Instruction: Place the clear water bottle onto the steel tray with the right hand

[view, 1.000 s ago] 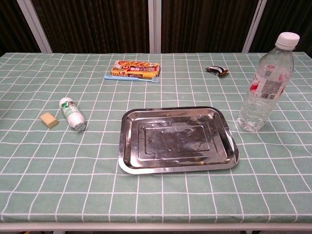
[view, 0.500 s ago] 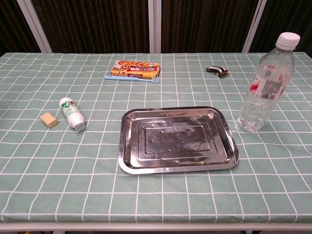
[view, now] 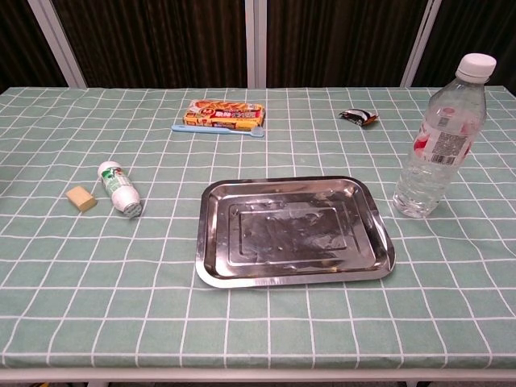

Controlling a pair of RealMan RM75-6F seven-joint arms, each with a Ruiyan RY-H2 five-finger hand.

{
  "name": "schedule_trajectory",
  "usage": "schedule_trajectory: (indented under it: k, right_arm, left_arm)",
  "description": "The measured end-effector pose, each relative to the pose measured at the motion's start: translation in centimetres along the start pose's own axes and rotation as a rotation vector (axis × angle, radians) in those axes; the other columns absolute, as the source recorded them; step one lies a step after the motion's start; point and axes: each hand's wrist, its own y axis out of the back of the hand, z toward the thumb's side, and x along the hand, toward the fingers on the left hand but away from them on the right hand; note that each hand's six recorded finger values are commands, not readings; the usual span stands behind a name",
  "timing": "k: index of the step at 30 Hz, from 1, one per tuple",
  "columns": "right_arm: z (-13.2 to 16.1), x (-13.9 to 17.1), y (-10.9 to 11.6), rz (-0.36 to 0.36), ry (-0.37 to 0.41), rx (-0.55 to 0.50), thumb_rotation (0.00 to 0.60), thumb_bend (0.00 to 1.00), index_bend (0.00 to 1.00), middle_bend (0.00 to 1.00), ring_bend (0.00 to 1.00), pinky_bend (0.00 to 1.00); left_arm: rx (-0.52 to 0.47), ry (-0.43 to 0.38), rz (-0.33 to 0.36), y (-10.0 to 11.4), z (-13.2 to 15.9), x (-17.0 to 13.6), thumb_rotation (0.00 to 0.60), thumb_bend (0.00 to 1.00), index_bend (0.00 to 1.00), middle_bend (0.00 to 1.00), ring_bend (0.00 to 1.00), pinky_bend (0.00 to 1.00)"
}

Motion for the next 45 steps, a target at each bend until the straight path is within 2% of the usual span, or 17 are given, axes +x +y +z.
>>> schedule_trajectory:
  k: [3,8,13,15,18,20,22,24,29,32,35,39,42,45]
  right_arm:
    - [-0.9,-2.0,-2.0,0.048,0.006,-0.003,0.6,0.0,0.0,0.04,0.0,0.0]
    - [-0.7,-4.6,-5.3,0.13,0.026,0.004,0.6,0.0,0.0,0.05,0.0,0.0]
    - [-0.5,-6.2,-7.7,0.175,0.03,-0.005,0.6,0.0,0.0,0.12,0.0,0.0]
    - [-0.6,-6.6,-8.2,0.177,0.024,-0.002,0.6,0.0,0.1,0.22,0.06,0.06]
    - [-0.6,-7.0,-8.5,0.163,0.02,0.011,0.6,0.0,0.42,0.4,0.23,0.23]
    - [-0.7,-7.2,-8.7,0.15,0.018,0.024,0.6,0.03,0.56,0.49,0.31,0.32]
    - [-0.7,-7.4,-8.7,0.129,0.016,0.034,0.6,0.08,0.65,0.55,0.37,0.39]
    - [-0.5,-7.5,-8.7,0.11,0.014,0.037,0.6,0.1,0.69,0.58,0.4,0.42]
    - [0.5,-7.7,-8.9,0.1,0.029,0.024,0.6,0.12,0.7,0.59,0.4,0.43]
    - [2.2,-7.8,-8.8,0.1,0.065,0.005,0.6,0.12,0.7,0.59,0.4,0.43]
    - [5.0,-7.9,-8.9,0.103,0.125,-0.022,0.6,0.12,0.7,0.59,0.4,0.43]
    - [10.3,-7.5,-9.2,0.105,0.243,-0.055,0.6,0.12,0.7,0.59,0.4,0.43]
    - [13.2,-6.6,-9.4,0.096,0.302,-0.042,0.6,0.13,0.7,0.59,0.4,0.43]
    - [12.5,-6.2,-9.7,0.091,0.265,-0.026,0.6,0.15,0.7,0.59,0.4,0.43]
  left_arm:
    - [0.002,-0.001,-0.003,0.0,-0.1,0.1,0.6,0.26,0.16,0.18,0.09,0.19]
    - [0.003,0.002,-0.002,0.2,-0.4,0.2,0.6,0.26,0.16,0.18,0.09,0.19]
    - [0.002,0.009,0.002,0.4,-0.8,0.2,0.6,0.26,0.16,0.18,0.09,0.19]
    - [0.0,0.013,0.003,0.5,-0.9,0.1,0.6,0.26,0.16,0.18,0.09,0.19]
    - [0.001,0.015,0.003,0.5,-1.0,0.0,0.6,0.26,0.16,0.18,0.09,0.19]
    - [-0.001,0.016,0.003,0.5,-1.0,0.0,0.6,0.26,0.16,0.18,0.09,0.19]
    - [-0.002,0.014,0.003,0.5,-1.0,0.0,0.6,0.26,0.16,0.18,0.09,0.19]
    - [-0.004,0.011,0.003,0.5,-0.9,0.0,0.6,0.26,0.16,0.18,0.09,0.19]
    - [-0.007,0.008,0.001,0.4,-0.7,0.0,0.6,0.26,0.16,0.18,0.09,0.19]
    - [-0.005,0.005,0.0,0.4,-0.6,0.0,0.6,0.26,0.16,0.18,0.09,0.19]
    - [-0.006,0.003,-0.002,0.4,-0.4,0.0,0.6,0.26,0.16,0.18,0.09,0.19]
    - [-0.008,-0.002,-0.005,0.2,-0.2,0.0,0.6,0.26,0.16,0.18,0.09,0.19]
    - [-0.012,-0.002,-0.002,0.2,0.0,0.0,0.6,0.26,0.16,0.18,0.09,0.19]
    - [-0.013,0.0,-0.003,0.2,-0.1,0.0,0.6,0.26,0.16,0.18,0.09,0.19]
